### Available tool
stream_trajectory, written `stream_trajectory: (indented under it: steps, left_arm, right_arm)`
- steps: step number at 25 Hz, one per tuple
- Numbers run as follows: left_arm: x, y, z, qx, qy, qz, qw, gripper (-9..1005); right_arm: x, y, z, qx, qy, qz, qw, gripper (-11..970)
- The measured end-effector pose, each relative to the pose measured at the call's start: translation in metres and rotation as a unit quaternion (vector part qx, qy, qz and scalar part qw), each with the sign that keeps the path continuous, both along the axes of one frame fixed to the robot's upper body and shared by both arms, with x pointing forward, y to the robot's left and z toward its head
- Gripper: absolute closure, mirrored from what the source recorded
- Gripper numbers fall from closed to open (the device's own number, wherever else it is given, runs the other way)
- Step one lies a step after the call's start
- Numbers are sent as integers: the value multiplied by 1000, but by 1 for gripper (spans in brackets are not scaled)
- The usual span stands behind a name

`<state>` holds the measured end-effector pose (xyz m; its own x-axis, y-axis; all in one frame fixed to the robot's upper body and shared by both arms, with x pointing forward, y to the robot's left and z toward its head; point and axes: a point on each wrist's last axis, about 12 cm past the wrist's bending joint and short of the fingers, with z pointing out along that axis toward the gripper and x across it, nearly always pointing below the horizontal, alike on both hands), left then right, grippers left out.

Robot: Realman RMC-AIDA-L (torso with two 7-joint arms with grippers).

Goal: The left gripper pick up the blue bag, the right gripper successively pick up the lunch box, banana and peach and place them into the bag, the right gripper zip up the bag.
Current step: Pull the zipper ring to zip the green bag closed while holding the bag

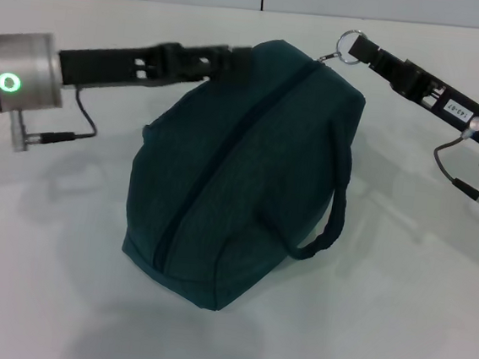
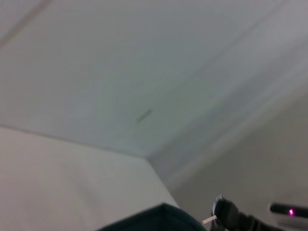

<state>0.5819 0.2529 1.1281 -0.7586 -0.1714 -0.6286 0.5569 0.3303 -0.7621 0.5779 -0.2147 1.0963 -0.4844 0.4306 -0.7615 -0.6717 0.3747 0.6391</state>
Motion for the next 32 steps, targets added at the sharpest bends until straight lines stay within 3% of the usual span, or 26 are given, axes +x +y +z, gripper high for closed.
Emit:
stream_trajectory:
  steps: [7, 18, 27, 32]
  left_arm:
    - [3, -15, 0, 32, 1, -34, 999, 121]
    - [4, -15, -1, 30, 0, -23, 999, 235]
    - [4, -23, -1, 26, 6, -33, 999, 451]
    - [6, -21, 1, 6, 14, -19, 1000, 696]
  right_arm:
    - [0, -1, 0, 4, 0, -4, 1000, 952]
    - [-4, -4, -2, 8, 3, -5, 1000, 952]
    - [-6, -5, -3, 11, 3, -4, 1000, 951]
    - [-7, -7, -3, 16, 4, -9, 1000, 951]
